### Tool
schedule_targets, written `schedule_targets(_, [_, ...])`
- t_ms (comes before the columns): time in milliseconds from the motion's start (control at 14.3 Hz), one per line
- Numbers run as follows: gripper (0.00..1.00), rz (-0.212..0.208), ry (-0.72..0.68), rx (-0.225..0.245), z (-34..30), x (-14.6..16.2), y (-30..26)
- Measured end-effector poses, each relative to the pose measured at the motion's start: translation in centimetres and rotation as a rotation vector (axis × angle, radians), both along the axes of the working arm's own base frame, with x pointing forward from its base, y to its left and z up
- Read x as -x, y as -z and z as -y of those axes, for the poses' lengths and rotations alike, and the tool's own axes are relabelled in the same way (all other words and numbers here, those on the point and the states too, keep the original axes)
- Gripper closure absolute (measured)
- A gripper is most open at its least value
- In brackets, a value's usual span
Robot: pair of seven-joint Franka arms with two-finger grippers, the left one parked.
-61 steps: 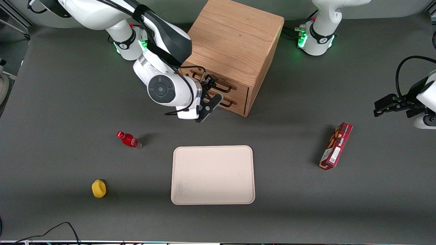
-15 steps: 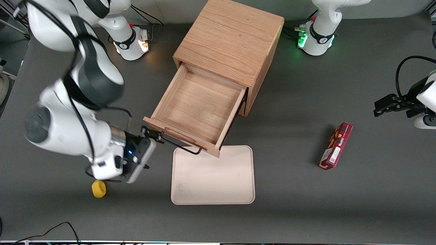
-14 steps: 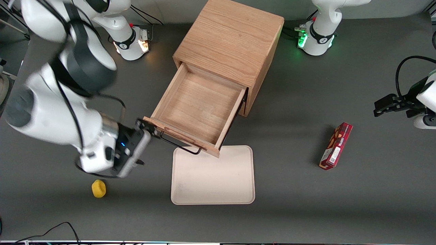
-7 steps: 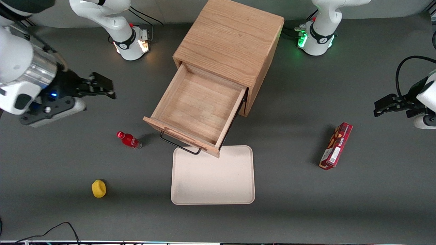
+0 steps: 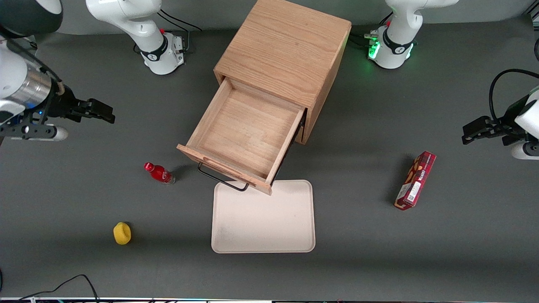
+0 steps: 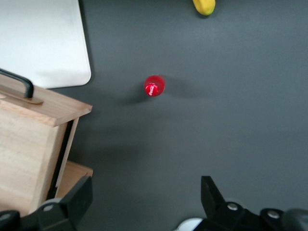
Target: Open upper drawer
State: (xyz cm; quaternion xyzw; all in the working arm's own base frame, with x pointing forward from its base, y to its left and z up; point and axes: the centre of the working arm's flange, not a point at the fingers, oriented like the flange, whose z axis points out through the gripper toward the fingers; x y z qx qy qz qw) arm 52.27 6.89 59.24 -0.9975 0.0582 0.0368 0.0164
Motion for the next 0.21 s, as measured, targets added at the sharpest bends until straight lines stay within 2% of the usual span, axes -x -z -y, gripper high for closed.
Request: schedule_targets(209, [0.0, 0.026, 0.069, -0.001, 1.6, 4.9, 3.1])
